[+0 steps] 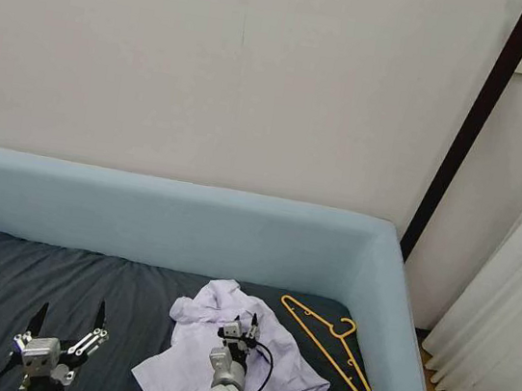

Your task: Pick up the clothes from the sofa and hang them on the clothes hanger.

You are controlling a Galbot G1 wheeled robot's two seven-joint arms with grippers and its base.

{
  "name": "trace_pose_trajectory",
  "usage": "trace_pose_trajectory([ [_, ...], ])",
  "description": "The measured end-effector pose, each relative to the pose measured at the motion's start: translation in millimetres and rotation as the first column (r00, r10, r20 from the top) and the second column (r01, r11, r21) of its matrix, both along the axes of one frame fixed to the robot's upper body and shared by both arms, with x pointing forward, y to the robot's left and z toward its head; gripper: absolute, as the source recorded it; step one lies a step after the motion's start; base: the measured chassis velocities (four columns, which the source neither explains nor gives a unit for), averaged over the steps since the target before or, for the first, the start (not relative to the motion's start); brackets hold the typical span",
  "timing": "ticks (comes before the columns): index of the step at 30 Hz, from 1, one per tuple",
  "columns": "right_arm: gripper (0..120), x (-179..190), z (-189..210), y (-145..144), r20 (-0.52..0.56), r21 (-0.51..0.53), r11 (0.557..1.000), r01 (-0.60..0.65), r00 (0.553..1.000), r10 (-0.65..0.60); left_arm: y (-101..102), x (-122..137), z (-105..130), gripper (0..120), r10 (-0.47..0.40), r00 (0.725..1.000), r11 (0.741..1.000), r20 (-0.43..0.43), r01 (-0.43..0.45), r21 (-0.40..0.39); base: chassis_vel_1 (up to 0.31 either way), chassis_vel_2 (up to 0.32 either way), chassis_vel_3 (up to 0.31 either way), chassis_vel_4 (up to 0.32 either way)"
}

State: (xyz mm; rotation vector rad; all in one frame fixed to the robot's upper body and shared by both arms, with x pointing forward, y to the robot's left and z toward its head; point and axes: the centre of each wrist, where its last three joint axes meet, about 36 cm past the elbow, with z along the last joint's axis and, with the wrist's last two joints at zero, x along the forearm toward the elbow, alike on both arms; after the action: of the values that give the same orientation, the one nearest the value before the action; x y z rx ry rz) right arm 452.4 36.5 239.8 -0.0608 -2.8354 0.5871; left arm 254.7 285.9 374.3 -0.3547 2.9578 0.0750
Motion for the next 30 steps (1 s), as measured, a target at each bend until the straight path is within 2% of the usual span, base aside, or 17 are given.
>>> trace_pose_trajectory([
  [9, 0, -6, 4, -8, 0.000, 0.015, 1.000, -0.004, 1.000, 0.004, -2, 1, -1, 100, -0.004, 1.000, 1.000, 0.000, 0.004, -0.004, 0.000, 0.000, 0.000, 0.000],
  [19, 0, 2, 6, -32, 0.000, 0.024, 1.000, 0.015, 1.000, -0.015, -3, 2, -1, 100, -0.007, 1.000, 1.000, 0.003, 0.007, -0.007, 0.000, 0.000, 0.000, 0.000],
  [21, 0, 7, 14, -41, 0.033, 0.119, 0.992, -0.028, 0.999, 0.025, -3, 3, -1, 100, -0.008, 1.000, 1.000, 0.004, 0.008, -0.008, 0.000, 0.000, 0.000, 0.000],
  [22, 0, 7, 14, -41, 0.033, 0.119, 0.992, -0.028, 0.999, 0.025, -3, 3, -1, 100, -0.008, 1.000, 1.000, 0.004, 0.008, -0.008, 0.000, 0.000, 0.000, 0.000],
  [24, 0, 12, 28, -46, 0.075, 0.200, 0.976, -0.090, 0.994, 0.076, -3, 3, 0, 100, -0.009, 1.000, 1.000, 0.005, 0.009, -0.009, 0.000, 0.000, 0.000, 0.000],
  [27, 0, 42, 78, -73, 0.185, 0.348, 0.910, -0.226, 0.968, 0.169, -2, 4, 1, 100, -0.011, 1.000, 1.000, 0.009, 0.011, -0.010, 0.000, 0.000, 0.000, 0.000],
  [28, 0, 42, 78, -73, 0.185, 0.348, 0.910, -0.226, 0.968, 0.169, -2, 4, 1, 100, -0.011, 1.000, 1.000, 0.009, 0.011, -0.010, 0.000, 0.000, 0.000, 0.000],
  [30, 0, 65, 114, -101, 0.260, 0.403, 0.854, -0.330, 0.936, 0.239, -2, 4, 1, 100, -0.010, 1.000, 1.000, 0.011, 0.010, -0.011, 0.000, 0.000, 0.000, 0.000],
])
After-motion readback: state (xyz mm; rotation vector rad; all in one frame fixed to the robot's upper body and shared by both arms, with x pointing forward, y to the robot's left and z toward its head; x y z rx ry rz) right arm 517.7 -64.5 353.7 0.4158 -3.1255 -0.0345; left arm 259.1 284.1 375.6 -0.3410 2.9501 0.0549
